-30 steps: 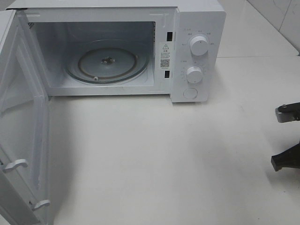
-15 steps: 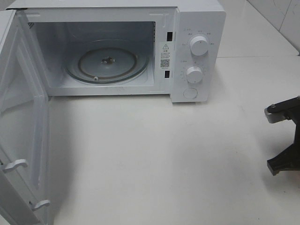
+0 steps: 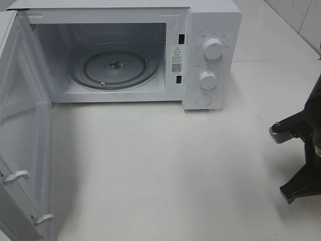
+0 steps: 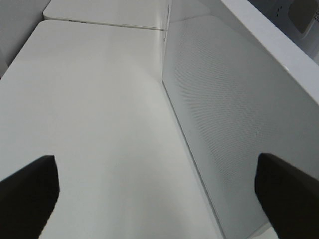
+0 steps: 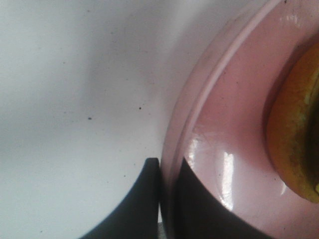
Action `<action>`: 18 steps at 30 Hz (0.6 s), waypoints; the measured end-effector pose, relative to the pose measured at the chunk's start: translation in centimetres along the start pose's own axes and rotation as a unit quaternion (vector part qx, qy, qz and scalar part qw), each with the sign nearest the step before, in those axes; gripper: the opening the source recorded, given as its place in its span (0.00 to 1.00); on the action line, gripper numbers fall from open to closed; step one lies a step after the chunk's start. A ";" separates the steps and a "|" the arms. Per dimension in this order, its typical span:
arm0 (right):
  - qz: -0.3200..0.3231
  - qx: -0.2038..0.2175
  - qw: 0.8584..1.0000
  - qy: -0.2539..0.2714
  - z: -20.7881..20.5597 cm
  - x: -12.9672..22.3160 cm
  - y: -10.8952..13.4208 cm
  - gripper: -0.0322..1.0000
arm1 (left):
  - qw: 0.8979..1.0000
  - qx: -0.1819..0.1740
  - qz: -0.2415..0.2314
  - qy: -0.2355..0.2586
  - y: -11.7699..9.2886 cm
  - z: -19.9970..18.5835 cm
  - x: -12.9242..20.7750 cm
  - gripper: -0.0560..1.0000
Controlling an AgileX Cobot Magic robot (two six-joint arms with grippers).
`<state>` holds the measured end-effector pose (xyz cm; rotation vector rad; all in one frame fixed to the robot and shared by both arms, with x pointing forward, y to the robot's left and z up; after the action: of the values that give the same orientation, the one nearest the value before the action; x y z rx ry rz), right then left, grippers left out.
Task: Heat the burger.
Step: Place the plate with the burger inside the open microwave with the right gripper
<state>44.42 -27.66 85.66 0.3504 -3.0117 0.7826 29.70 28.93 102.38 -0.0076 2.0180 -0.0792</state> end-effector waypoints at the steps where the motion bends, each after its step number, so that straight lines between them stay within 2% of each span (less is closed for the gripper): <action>1: -0.010 0.004 1.000 -0.002 -0.3 0.1 0.4 0.04 | 1.000 0.000 0.000 0.000 0.0 0.0 0.0 0.99; 10: -0.035 0.012 0.999 0.003 -1.6 1.2 1.8 0.04 | 1.000 0.000 0.000 0.000 0.0 0.0 0.0 0.99; 18: -0.036 0.007 0.998 -0.041 -5.0 2.6 1.8 0.04 | 1.000 0.000 0.000 0.000 0.0 0.0 0.0 0.99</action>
<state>41.23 -24.32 89.32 0.5015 -3.0504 0.8049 29.70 28.93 102.38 -0.0076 2.0180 -0.0792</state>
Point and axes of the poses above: a point on each arm's last joint axis where the gripper is mounted, z pointing out along that axis toward the gripper, y along the wrist's bending axis when the last joint is at zero, x = y × z, the point moved 7 cm from there along z, pointing out along that axis toward the gripper, and after that the axes turned 1 degree about z, right-handed, at the moved point
